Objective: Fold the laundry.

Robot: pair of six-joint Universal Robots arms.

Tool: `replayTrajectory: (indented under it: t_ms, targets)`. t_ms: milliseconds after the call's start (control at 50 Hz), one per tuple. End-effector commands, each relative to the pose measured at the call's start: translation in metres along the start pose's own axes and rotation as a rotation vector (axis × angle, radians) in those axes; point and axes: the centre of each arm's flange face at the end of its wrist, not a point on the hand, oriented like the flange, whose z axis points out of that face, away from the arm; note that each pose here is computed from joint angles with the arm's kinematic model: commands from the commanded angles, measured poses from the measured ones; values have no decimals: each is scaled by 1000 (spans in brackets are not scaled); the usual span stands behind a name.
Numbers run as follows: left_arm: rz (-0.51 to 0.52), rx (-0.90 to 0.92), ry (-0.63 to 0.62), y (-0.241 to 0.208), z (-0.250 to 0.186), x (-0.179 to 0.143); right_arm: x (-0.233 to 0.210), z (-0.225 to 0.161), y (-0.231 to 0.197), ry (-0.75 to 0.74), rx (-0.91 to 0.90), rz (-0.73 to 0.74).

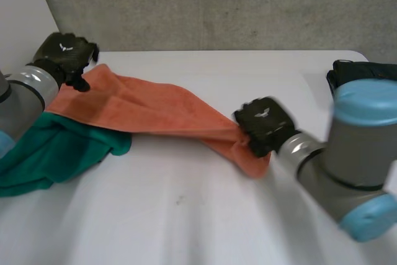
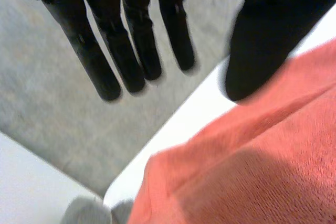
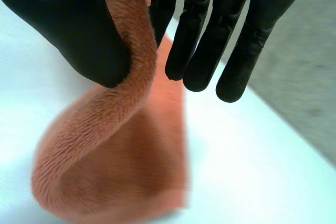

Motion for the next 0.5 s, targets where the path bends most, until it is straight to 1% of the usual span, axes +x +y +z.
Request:
replayTrajectory:
  t_ms: [20, 60, 140, 160, 220, 300, 380, 500]
  targets:
    - [-46, 71, 22, -34, -42, 14, 57, -27, -9, 123, -32, -84]
    - [-48, 73, 29, -35, -48, 16, 67, -29, -5, 132, -57, -101]
    - [-55, 45, 63, -28, -58, 29, 100, -34, 12, 178, -148, -136]
    - [-57, 31, 84, -24, -61, 36, 114, -37, 19, 199, -180, -139]
    - [-62, 1, 118, -15, -65, 48, 133, -40, 29, 230, -221, -155]
    - [-69, -65, 170, 6, -71, 66, 141, -39, 37, 248, -244, -155]
    - [-70, -121, 212, 30, -65, 85, 149, -34, 48, 260, -264, -144]
    - [-66, -173, 222, 52, -58, 99, 163, -32, 56, 306, -260, -145]
